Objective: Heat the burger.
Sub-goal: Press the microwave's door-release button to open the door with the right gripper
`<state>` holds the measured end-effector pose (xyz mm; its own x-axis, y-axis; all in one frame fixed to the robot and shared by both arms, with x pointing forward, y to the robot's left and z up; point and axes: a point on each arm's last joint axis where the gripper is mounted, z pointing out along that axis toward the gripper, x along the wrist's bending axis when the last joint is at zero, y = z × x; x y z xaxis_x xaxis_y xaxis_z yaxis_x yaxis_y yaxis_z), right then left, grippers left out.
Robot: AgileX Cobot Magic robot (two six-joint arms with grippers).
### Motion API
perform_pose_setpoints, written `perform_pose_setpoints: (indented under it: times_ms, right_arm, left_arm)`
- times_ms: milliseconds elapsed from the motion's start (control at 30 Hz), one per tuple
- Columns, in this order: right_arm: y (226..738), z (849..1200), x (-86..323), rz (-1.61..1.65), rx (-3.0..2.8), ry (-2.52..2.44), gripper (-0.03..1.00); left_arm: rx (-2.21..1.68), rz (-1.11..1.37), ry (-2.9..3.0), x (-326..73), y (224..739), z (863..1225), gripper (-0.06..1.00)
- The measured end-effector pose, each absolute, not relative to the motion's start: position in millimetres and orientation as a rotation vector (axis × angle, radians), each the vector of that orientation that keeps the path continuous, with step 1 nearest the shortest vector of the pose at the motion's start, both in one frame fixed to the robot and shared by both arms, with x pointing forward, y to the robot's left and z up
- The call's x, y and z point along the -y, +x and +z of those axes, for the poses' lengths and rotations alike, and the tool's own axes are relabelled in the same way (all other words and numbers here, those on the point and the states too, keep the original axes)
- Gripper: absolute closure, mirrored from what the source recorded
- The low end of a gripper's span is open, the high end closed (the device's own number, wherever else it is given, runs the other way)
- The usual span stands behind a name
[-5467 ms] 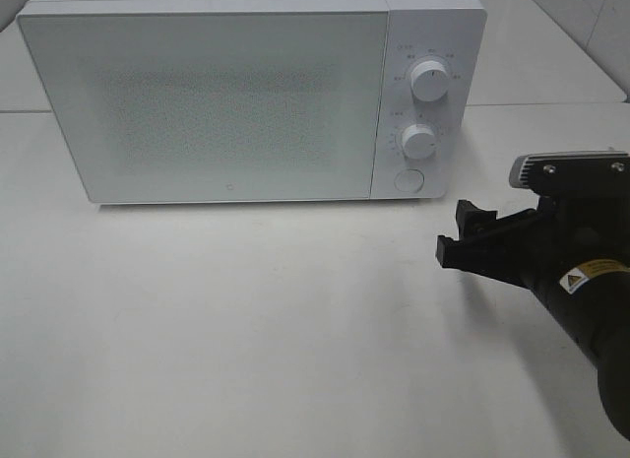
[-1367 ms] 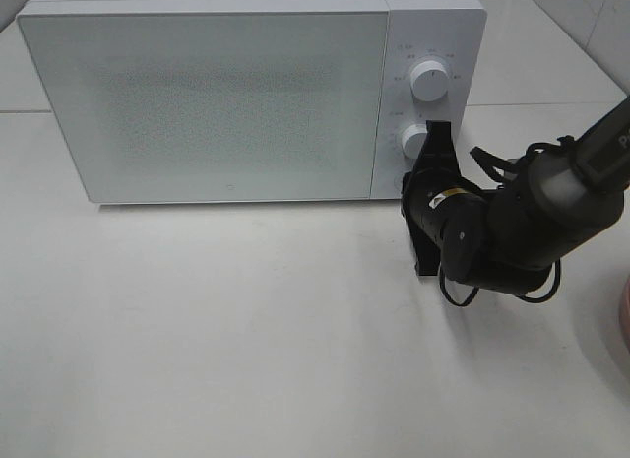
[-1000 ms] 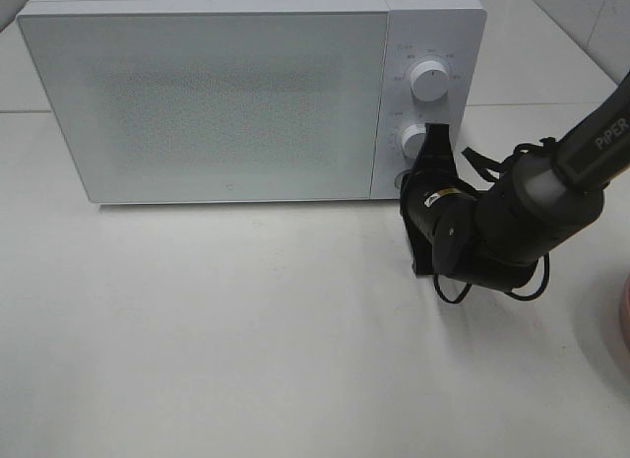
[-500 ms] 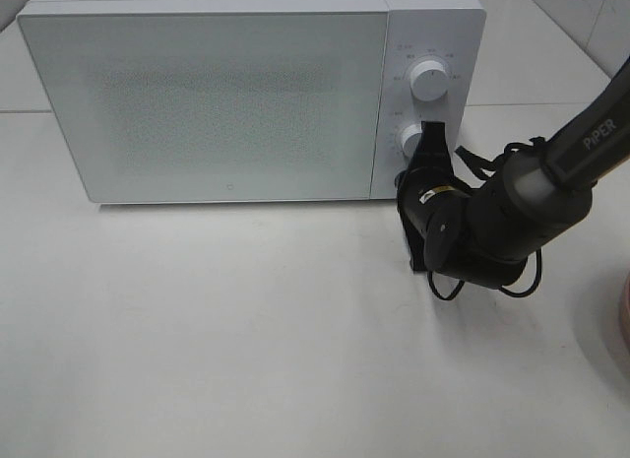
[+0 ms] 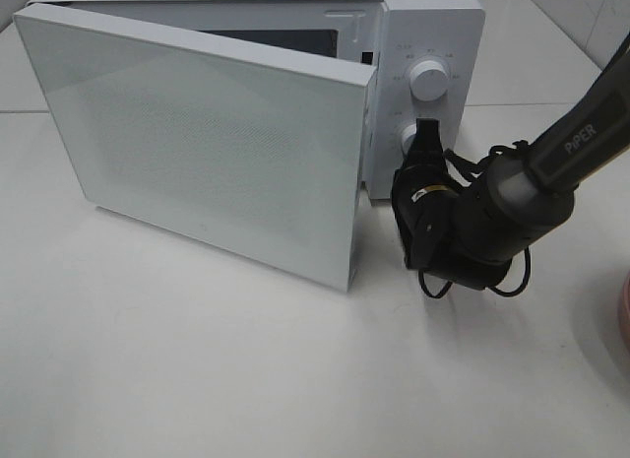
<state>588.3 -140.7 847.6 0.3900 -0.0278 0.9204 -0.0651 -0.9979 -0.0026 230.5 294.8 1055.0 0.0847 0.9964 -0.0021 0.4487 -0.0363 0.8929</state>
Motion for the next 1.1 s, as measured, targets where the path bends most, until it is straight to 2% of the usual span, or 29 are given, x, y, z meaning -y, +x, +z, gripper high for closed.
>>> perform_pose_setpoints:
  times_ms: [567,1100]
  right_arm:
    - [588,849,139,1.666,0.052,2.621,0.95]
    - [578,872,148,1.555,-0.140,2.680,0.95]
  left_arm:
    - [-1.467,0.901,1.595,-295,231,1055,-0.04]
    - [-1.467,0.901,1.595,-295,231,1055,-0.04]
